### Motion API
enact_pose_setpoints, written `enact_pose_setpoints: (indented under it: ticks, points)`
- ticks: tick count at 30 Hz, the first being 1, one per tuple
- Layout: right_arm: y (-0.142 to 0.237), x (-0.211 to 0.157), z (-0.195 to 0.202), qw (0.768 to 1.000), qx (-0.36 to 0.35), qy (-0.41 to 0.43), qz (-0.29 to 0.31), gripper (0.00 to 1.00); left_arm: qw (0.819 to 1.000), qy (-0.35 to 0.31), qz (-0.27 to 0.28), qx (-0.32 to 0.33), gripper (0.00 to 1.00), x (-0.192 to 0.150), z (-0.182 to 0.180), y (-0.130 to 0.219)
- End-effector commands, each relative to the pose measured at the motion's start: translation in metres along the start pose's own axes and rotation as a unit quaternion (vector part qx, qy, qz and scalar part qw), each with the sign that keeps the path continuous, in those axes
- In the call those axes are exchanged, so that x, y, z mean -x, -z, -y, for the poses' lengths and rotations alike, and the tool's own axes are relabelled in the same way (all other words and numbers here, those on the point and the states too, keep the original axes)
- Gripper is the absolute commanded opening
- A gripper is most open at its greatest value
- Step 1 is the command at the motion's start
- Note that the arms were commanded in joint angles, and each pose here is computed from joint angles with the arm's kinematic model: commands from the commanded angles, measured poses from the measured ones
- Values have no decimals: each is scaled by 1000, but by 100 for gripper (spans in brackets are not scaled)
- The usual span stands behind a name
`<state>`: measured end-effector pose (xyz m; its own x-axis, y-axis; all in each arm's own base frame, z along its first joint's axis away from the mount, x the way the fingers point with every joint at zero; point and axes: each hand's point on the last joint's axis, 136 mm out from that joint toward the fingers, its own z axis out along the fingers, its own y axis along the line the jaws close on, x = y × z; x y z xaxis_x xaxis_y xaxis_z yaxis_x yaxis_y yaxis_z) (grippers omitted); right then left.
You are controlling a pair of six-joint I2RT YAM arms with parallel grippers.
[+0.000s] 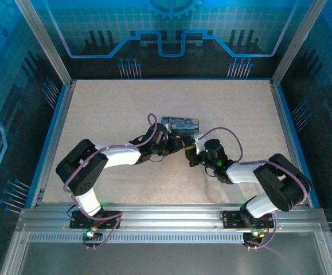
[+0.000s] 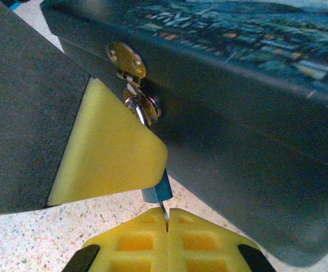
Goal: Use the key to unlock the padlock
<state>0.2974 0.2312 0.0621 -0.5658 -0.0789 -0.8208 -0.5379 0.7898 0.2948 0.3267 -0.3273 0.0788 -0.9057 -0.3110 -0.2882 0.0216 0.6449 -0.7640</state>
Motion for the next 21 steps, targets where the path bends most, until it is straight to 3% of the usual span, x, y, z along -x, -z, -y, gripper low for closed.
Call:
enact_pose_setpoints:
  ticks: [1,7,10,21]
  points:
    - [-4,11,1,999,3,-24,23,0,999,-1,-34,-37,15,-12,17,-8]
    - [-4,-6,5,999,-4,-36,5,0,998,17,-40,-33,21,-18,4,-18]
    - [-4,-13,5,999,-6,-43,-6,0,998,20,-42,-35,36,-20,2,-20]
    - [0,-24,3,998,-1,-64,-23,0,999,24,-24,-42,56,-12,3,7]
